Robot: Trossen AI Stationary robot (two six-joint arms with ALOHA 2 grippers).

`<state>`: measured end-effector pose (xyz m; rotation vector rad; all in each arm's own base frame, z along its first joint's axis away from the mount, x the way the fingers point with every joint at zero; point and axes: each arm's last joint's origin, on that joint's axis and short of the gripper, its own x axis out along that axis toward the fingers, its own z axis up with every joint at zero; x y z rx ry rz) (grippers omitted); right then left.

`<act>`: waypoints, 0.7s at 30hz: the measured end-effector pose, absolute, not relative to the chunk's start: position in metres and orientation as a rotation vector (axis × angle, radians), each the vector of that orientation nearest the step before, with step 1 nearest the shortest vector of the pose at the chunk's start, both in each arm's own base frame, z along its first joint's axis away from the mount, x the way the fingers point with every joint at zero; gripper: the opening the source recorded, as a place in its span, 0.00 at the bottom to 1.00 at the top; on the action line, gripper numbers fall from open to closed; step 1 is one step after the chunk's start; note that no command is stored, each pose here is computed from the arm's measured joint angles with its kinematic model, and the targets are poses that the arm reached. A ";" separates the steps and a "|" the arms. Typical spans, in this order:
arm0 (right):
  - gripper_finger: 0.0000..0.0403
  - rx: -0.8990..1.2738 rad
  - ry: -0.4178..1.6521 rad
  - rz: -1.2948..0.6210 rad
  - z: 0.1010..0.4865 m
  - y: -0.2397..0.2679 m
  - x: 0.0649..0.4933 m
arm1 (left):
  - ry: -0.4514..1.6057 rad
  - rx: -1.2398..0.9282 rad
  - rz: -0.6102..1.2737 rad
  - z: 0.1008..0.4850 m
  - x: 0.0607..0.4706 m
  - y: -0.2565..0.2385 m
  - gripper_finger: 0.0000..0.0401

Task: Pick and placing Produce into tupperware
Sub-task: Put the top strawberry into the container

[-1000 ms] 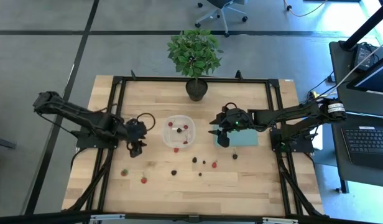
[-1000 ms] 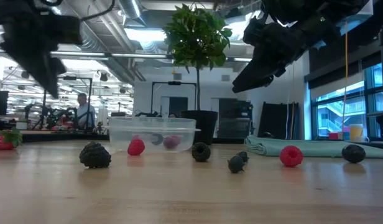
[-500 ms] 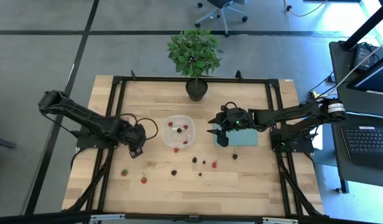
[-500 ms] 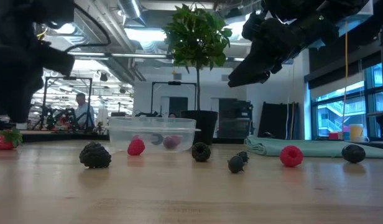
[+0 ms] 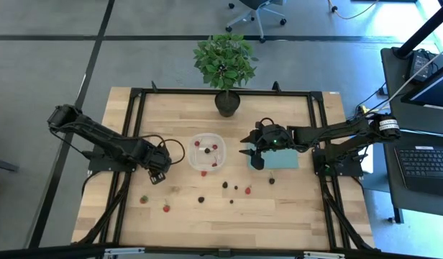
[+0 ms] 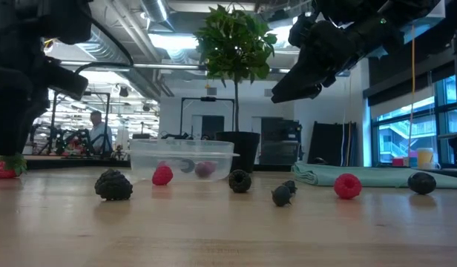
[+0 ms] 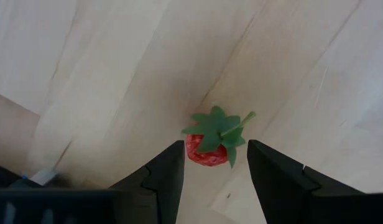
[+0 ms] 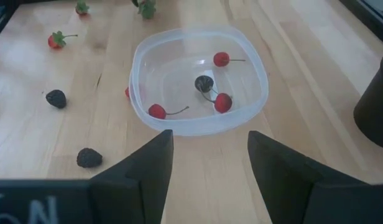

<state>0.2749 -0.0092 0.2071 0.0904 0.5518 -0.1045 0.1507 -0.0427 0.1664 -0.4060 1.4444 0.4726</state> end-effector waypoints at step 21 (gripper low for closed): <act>0.52 0.087 0.553 -0.104 0.207 -0.009 0.275 | 1.453 -0.446 0.487 0.166 0.151 -0.042 0.42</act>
